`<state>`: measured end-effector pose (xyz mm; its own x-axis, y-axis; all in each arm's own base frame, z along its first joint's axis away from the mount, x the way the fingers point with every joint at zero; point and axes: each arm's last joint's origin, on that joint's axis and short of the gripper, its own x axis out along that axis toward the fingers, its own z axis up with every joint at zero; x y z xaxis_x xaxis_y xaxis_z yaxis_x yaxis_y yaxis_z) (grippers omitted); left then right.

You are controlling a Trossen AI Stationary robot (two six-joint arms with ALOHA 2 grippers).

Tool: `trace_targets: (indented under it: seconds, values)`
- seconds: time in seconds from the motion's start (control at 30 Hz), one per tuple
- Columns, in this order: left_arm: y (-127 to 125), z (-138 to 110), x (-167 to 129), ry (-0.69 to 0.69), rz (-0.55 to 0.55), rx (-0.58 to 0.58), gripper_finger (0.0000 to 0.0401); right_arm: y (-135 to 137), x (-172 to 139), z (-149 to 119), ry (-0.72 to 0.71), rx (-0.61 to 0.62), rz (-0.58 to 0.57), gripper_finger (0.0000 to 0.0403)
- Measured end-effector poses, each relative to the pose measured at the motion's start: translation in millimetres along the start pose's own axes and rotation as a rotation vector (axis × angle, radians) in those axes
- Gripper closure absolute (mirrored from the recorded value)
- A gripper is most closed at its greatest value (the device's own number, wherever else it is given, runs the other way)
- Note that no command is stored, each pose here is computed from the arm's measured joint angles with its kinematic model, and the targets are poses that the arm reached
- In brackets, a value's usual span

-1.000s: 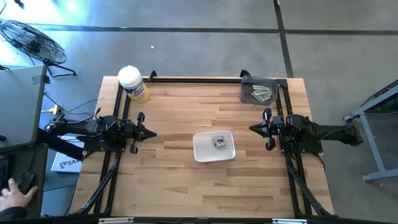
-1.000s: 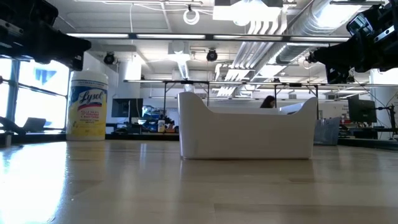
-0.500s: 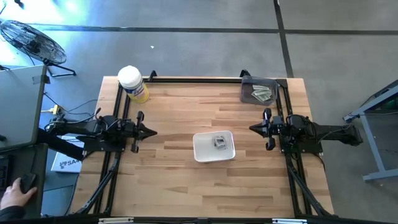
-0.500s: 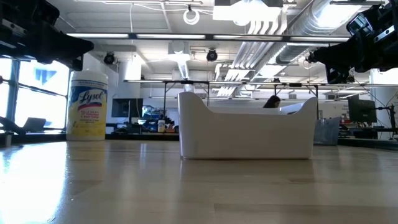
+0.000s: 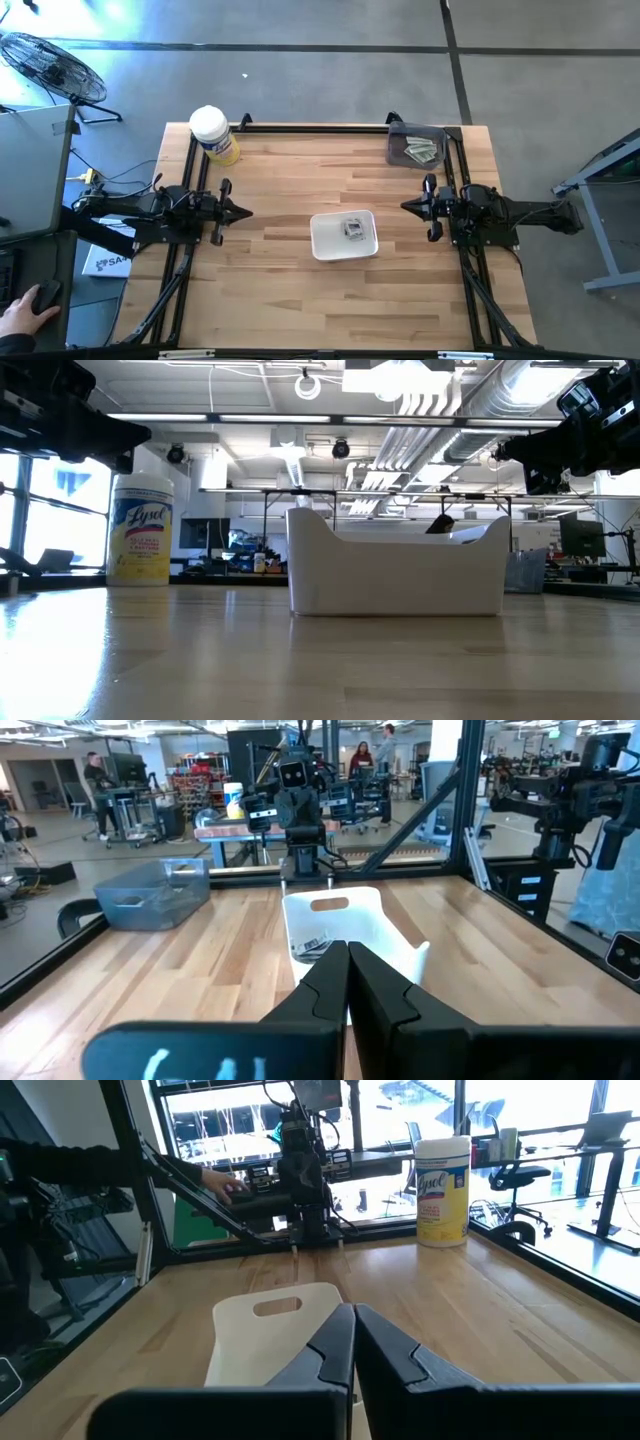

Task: Pick & Place First Aid Supplies
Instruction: Return to Home Position

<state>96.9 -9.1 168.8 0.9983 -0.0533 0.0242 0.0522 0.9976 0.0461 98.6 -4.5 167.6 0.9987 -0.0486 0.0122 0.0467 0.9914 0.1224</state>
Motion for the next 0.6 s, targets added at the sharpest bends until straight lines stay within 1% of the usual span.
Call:
trace_targets:
  seconds: [0.6]
  values:
    - [0.2,0.1,0.0,-0.001,0.007,0.0,0.04,0.0,0.0,0.1,-0.001,0.0,0.001,0.0401]
